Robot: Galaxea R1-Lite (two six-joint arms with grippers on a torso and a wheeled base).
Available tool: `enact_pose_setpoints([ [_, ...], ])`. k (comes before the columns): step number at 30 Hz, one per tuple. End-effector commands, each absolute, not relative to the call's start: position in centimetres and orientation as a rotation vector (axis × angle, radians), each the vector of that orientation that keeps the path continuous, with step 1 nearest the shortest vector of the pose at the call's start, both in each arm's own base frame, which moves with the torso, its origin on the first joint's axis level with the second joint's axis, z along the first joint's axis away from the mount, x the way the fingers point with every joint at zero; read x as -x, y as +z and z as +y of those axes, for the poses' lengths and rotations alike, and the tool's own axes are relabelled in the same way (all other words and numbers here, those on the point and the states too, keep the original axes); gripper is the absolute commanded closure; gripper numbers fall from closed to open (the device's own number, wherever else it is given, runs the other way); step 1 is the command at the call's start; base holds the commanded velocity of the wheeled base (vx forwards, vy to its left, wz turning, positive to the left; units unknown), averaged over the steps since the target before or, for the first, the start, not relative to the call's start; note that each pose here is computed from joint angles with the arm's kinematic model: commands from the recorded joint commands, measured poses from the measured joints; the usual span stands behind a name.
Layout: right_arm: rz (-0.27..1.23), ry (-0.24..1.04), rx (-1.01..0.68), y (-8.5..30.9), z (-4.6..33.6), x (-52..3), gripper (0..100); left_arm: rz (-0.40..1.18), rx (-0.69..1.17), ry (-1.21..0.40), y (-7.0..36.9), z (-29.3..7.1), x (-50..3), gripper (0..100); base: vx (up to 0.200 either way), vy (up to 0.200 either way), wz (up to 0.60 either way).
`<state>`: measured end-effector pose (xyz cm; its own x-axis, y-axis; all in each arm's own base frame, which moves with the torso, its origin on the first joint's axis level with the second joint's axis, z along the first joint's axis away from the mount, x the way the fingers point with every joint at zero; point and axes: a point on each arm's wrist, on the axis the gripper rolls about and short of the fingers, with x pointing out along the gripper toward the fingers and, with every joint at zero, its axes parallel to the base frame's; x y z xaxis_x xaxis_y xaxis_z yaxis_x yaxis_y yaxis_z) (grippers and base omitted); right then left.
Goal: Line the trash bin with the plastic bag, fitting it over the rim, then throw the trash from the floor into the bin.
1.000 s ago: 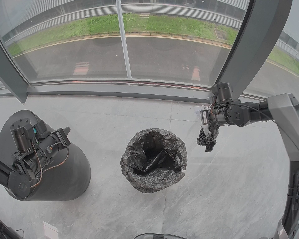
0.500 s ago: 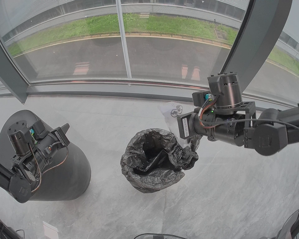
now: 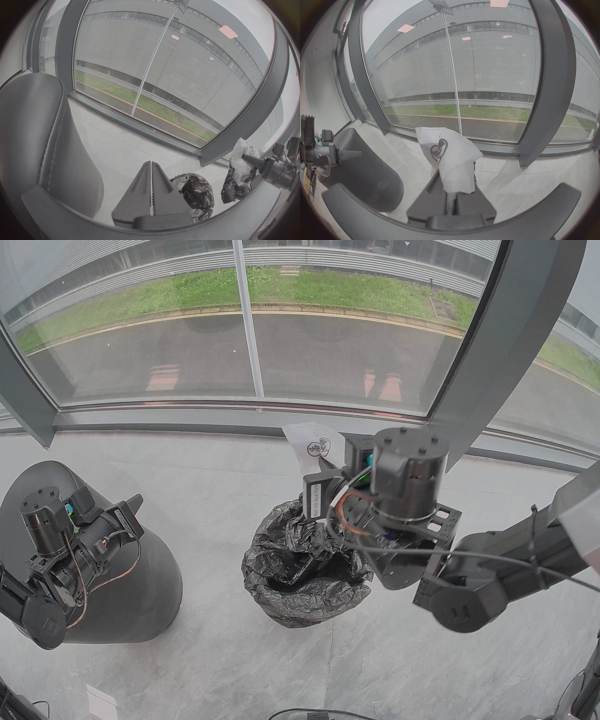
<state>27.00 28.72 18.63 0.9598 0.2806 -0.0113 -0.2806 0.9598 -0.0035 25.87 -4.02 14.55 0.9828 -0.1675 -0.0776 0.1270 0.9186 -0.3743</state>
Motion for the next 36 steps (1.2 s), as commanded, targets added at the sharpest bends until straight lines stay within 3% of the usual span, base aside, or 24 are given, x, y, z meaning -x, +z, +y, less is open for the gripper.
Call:
enact_pose_setpoints([
  [1,0.056,0.291,0.136,11.2,32.7,-26.6,100,0.117,0.378,-0.150,14.3,-4.1,-26.0,100,0.000,0.000,0.00],
  [8,-0.009,0.258,0.201,8.8,33.9,-27.3,100,0.117,0.378,-0.152,14.3,-4.1,-26.0,100,0.000,0.000,0.00],
  [34,-0.005,0.163,0.223,7.0,32.4,-31.7,100,0.117,0.379,-0.155,14.3,-4.1,-26.0,100,0.000,0.000,0.00],
  [35,-0.005,0.163,0.223,7.0,32.4,-31.7,0,0.118,0.379,-0.153,14.3,-4.1,-26.0,100,0.000,0.000,0.00],
  [36,-0.006,0.163,0.220,7.0,32.5,-31.7,0,0.118,0.379,-0.153,14.3,-4.1,-26.0,100,0.000,0.000,0.00],
])
